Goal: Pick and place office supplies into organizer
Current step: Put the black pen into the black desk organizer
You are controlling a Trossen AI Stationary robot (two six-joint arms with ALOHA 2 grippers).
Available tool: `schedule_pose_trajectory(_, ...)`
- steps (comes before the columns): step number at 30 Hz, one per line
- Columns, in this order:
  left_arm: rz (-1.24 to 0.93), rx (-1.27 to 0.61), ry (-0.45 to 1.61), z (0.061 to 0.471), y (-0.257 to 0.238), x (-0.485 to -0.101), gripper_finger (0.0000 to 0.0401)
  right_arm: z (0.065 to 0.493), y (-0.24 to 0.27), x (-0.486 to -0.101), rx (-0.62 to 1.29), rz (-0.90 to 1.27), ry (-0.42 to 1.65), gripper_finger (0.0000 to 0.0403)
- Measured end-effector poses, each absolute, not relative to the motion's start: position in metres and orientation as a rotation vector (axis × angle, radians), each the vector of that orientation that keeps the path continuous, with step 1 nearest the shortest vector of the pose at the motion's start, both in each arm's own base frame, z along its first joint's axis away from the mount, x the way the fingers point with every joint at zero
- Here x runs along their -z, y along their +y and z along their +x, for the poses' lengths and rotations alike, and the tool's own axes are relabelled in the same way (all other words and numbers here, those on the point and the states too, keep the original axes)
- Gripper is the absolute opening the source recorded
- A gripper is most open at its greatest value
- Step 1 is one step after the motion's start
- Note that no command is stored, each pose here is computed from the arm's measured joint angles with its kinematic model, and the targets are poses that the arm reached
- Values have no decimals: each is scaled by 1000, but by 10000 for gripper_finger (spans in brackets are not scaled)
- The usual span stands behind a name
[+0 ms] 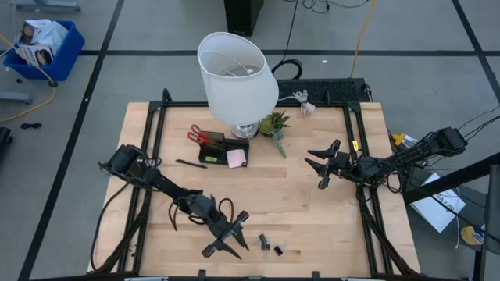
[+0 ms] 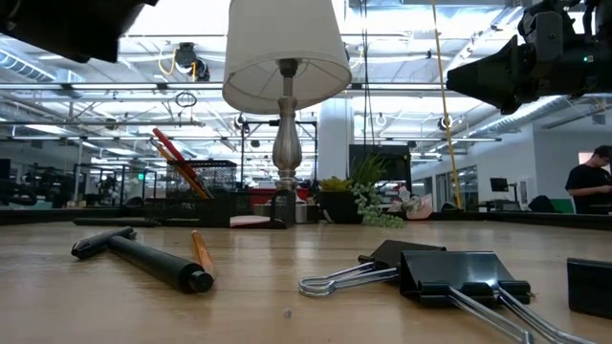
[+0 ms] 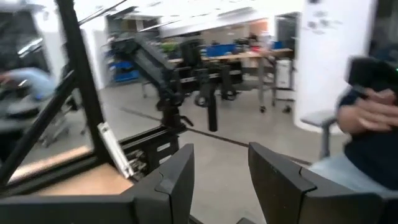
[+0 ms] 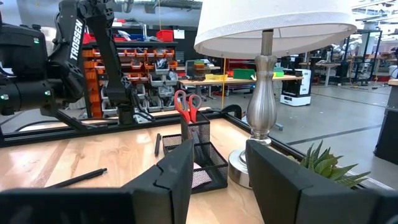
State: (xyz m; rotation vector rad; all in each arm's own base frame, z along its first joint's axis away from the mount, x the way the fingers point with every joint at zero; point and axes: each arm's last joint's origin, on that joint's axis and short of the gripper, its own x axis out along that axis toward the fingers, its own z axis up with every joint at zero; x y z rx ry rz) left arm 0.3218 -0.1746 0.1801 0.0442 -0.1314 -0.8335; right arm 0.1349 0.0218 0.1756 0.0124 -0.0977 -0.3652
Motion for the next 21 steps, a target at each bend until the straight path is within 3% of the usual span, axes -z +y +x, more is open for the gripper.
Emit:
schedule_pose_trajectory(11,-249,720,49,324,-173,-174,157,135,22,-176,365,12,-97,141)
schedule_pose_trajectory(21,61,801,-39,321,-178,-171,157,135,22,-176,365,12,-97,141)
